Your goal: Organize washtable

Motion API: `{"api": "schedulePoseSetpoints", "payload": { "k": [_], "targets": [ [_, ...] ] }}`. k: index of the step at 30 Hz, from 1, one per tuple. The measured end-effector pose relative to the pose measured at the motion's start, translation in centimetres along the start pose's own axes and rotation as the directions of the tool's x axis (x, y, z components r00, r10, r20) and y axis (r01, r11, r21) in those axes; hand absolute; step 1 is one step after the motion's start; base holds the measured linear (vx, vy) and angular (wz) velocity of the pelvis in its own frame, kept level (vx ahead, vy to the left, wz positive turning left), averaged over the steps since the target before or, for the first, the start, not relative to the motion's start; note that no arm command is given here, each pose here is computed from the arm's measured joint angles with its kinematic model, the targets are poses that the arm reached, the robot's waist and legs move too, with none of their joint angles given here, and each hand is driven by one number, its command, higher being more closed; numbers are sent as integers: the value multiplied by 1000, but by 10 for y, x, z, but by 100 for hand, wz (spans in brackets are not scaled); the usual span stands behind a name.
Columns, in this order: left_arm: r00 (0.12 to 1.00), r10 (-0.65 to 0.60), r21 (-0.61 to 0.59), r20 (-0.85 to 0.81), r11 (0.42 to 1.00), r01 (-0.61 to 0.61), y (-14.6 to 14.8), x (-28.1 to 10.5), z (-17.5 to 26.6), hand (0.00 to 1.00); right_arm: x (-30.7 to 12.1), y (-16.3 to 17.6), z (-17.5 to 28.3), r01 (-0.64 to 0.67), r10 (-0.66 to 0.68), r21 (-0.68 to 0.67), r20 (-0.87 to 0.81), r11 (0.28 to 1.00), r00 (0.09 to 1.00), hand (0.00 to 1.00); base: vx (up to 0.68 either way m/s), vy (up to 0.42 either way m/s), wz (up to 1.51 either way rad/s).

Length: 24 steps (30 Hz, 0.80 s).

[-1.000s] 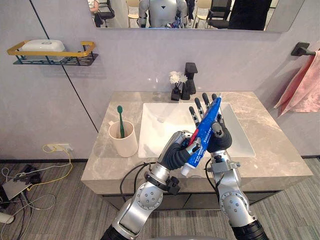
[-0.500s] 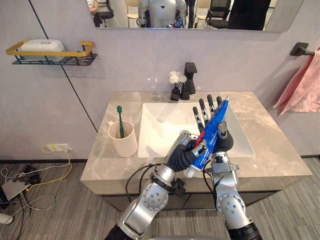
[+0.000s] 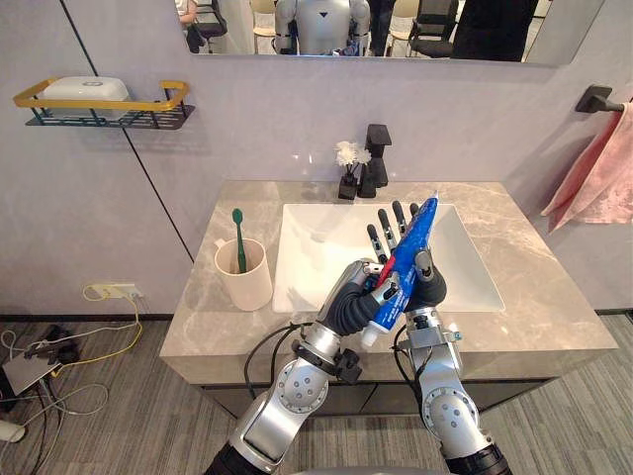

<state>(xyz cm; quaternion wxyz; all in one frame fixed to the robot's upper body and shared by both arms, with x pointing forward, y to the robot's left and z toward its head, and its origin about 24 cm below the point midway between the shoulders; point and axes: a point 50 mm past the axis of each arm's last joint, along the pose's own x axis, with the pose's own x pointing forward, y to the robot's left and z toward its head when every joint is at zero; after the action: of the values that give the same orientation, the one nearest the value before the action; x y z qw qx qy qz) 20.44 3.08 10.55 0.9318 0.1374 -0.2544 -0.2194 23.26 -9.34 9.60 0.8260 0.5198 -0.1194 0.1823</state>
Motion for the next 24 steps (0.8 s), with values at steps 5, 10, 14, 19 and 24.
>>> {"api": "schedulePoseSetpoints", "payload": {
  "k": [5, 10, 14, 19, 24],
  "targets": [
    [1000, 0, 1, -5, 1000, 0, 0, 0, -1, 100, -2, 0, -3, -12, 12, -9, -30, 1000, 999, 100, 0, 0, 0],
    [1000, 0, 1, -10, 1000, 0, 0, 0, -2, 100, -3, 1, -7, -16, 16, -6, -52, 1000, 999, 100, 0, 0, 0],
    [1000, -4, 3, -24, 1000, 4, -1, -1, -6, 100, -4, 0, -6, -17, 16, -20, -68, 1000, 998, 100, 0, 0, 0],
    [999, -28, -1, -47, 1000, 28, -5, -3, -11, 100, -4, -1, -5, -12, 10, -24, -57, 1000, 998, 100, 0, 0, 0],
    [998, -32, -3, -56, 999, 32, -7, -4, -14, 100, -4, -2, -3, -11, 9, -37, -54, 999, 999, 100, 0, 0, 0]
  ]
}}
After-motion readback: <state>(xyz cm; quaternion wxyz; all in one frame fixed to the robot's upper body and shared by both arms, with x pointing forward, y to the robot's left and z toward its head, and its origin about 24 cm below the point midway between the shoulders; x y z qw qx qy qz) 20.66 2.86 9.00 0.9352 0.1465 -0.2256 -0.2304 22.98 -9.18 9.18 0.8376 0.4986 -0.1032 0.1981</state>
